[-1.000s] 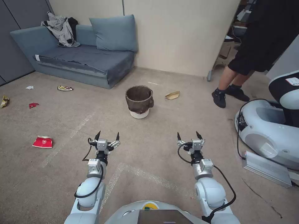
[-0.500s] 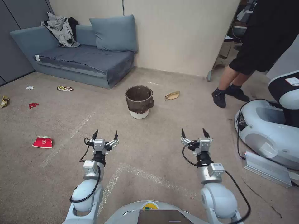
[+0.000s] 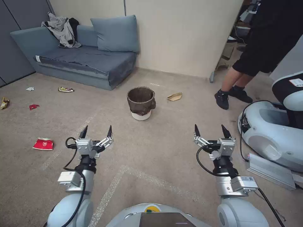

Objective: Pick up the trash bin, then pick up the garbage from the floor and place it into the trash bin.

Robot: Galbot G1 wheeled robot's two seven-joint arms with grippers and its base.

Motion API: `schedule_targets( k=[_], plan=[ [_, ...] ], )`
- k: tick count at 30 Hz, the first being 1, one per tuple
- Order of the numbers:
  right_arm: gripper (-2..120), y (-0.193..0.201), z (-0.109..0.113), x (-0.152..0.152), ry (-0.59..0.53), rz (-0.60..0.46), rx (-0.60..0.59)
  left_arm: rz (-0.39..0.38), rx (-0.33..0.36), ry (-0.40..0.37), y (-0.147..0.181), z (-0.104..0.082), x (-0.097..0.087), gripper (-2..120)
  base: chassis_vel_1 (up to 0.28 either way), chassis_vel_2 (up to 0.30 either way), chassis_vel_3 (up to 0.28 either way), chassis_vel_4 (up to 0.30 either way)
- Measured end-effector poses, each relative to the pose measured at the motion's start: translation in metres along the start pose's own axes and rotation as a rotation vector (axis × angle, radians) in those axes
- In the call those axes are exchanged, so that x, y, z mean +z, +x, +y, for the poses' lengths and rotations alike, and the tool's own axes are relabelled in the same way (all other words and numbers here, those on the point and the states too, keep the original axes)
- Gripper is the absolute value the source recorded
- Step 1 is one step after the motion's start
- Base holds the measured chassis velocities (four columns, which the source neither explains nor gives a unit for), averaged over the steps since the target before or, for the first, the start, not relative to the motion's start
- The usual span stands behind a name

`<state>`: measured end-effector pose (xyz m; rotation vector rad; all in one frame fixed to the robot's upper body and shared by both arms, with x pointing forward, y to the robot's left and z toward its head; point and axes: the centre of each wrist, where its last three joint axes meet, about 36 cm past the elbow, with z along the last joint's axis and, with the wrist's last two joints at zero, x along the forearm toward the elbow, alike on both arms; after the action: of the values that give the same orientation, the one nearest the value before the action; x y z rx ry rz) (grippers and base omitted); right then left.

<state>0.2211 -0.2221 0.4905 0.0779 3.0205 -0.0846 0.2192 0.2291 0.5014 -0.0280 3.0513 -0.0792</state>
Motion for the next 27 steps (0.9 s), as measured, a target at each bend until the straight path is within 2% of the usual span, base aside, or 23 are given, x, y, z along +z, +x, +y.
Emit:
schedule_targets(
  k=[3, 11, 13, 16, 17, 19, 23, 27],
  plan=[
    [100, 0.0, 0.0, 0.003, -0.001, 0.007, -0.008, 0.034, -0.009, 0.017, 0.009, 0.001, -0.003, 100, 0.0, 0.0, 0.0, 0.0],
    [100, 0.0, 0.0, 0.005, 0.001, 0.022, -0.018, 0.037, -0.021, 0.004, 0.01, 0.005, -0.003, 100, 0.0, 0.0, 0.0, 0.0],
    [100, 0.0, 0.0, 0.006, 0.001, 0.03, -0.024, 0.02, -0.023, 0.001, 0.01, 0.005, -0.003, 100, 0.0, 0.0, 0.0, 0.0],
    [100, -0.001, 0.0, 0.017, -0.004, 0.044, -0.047, -0.066, -0.026, 0.003, 0.009, 0.004, -0.002, 100, 0.0, 0.0, 0.0, 0.0],
    [100, -0.001, 0.0, 0.017, -0.004, 0.044, -0.047, -0.066, -0.026, 0.003, 0.009, 0.004, -0.002, 100, 0.0, 0.0, 0.0, 0.0],
    [100, -0.002, 0.001, 0.026, -0.012, 0.044, -0.059, -0.102, -0.043, -0.009, 0.008, 0.003, 0.005, 100, 0.0, 0.0, 0.0, 0.0],
    [100, -0.003, 0.003, 0.043, 0.0, 0.02, -0.08, -0.111, -0.053, -0.018, 0.008, 0.002, 0.016, 100, 0.0, 0.0, 0.0, 0.0],
    [100, -0.003, 0.003, 0.045, 0.007, 0.014, -0.081, -0.109, -0.051, -0.011, 0.008, 0.0, 0.017, 100, 0.0, 0.0, 0.0, 0.0]
  ],
)
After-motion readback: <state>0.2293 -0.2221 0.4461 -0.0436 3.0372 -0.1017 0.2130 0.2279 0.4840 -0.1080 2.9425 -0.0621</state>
